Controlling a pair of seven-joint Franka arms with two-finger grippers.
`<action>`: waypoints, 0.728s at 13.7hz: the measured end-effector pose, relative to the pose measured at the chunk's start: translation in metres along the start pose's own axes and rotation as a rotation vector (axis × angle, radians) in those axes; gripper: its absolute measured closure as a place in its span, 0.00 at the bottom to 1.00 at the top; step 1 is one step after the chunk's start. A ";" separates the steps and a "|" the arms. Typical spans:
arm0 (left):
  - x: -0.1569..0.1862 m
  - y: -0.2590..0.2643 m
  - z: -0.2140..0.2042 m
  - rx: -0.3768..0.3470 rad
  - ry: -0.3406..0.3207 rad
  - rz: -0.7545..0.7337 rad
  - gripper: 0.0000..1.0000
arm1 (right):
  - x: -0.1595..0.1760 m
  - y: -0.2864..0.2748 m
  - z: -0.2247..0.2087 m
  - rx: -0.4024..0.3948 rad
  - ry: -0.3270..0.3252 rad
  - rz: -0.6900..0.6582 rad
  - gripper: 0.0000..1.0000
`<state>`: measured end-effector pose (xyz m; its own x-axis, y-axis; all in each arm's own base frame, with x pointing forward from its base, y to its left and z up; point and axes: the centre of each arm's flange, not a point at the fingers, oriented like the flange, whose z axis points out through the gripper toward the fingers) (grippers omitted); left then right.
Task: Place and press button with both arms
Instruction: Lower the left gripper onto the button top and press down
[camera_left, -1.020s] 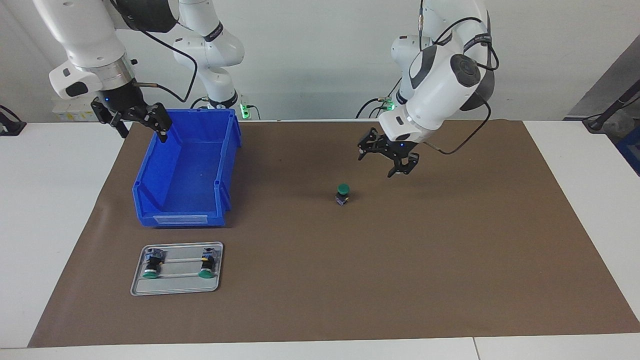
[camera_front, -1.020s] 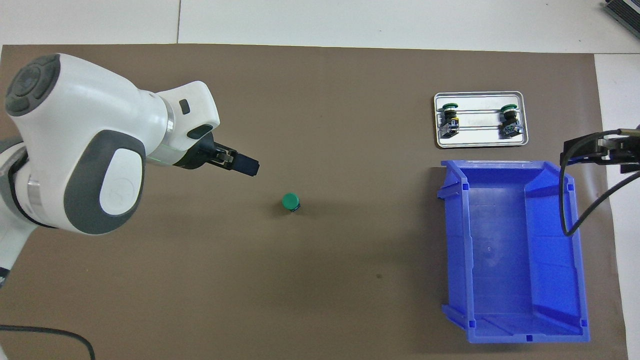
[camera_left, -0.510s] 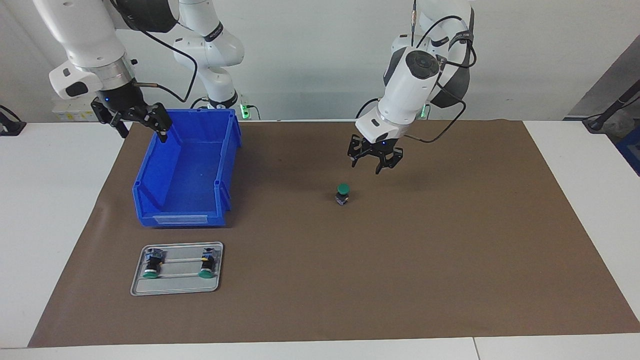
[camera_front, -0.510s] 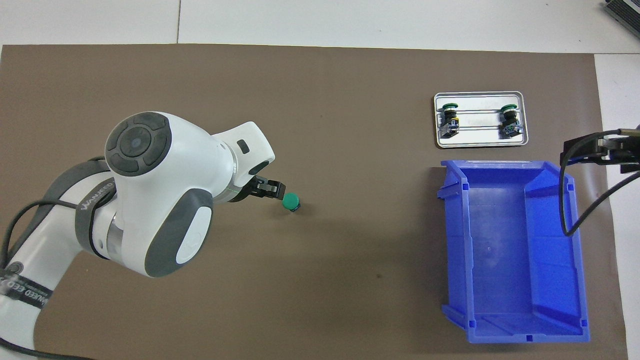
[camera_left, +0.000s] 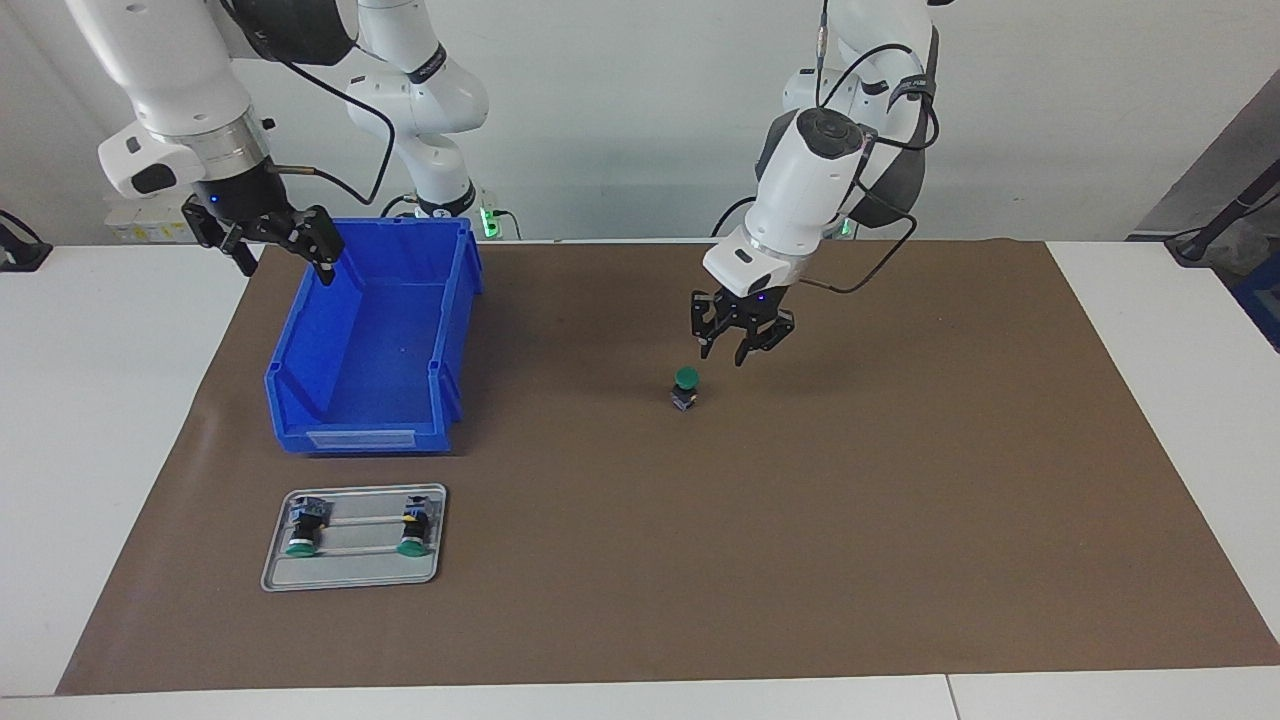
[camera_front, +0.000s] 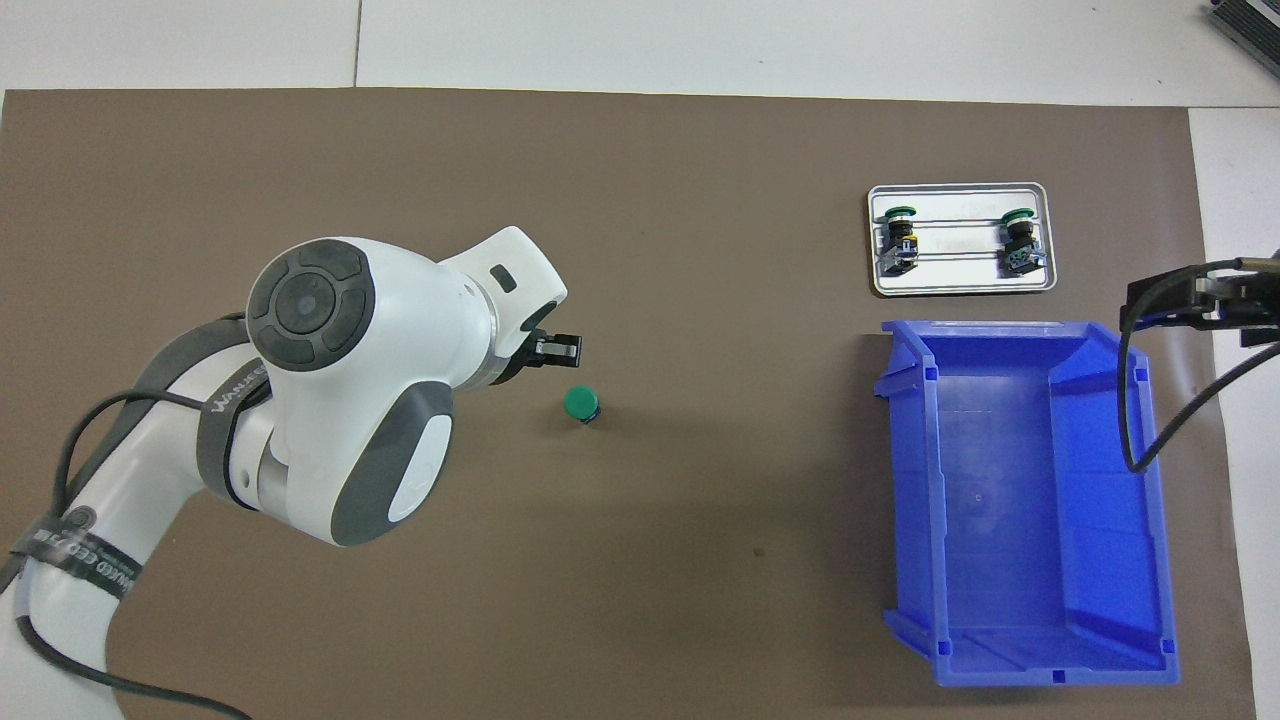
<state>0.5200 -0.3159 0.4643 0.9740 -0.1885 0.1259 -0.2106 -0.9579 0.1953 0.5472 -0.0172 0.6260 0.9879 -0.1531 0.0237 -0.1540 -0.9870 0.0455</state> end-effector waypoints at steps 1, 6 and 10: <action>-0.001 0.003 0.010 0.002 -0.012 0.006 0.65 | 0.000 0.000 0.000 0.000 0.000 0.000 0.00; -0.007 0.020 0.058 0.010 -0.060 0.029 0.99 | 0.000 0.000 0.000 0.000 0.000 0.000 0.00; -0.026 0.027 0.080 0.026 -0.108 0.047 0.99 | 0.000 0.000 0.000 0.000 0.000 0.000 0.00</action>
<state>0.4957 -0.3541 0.3883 0.9668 -0.2540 0.0284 -0.2552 -0.9525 0.1660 0.5472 -0.0173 0.6259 0.9879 -0.1531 0.0236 -0.1540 -0.9870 0.0455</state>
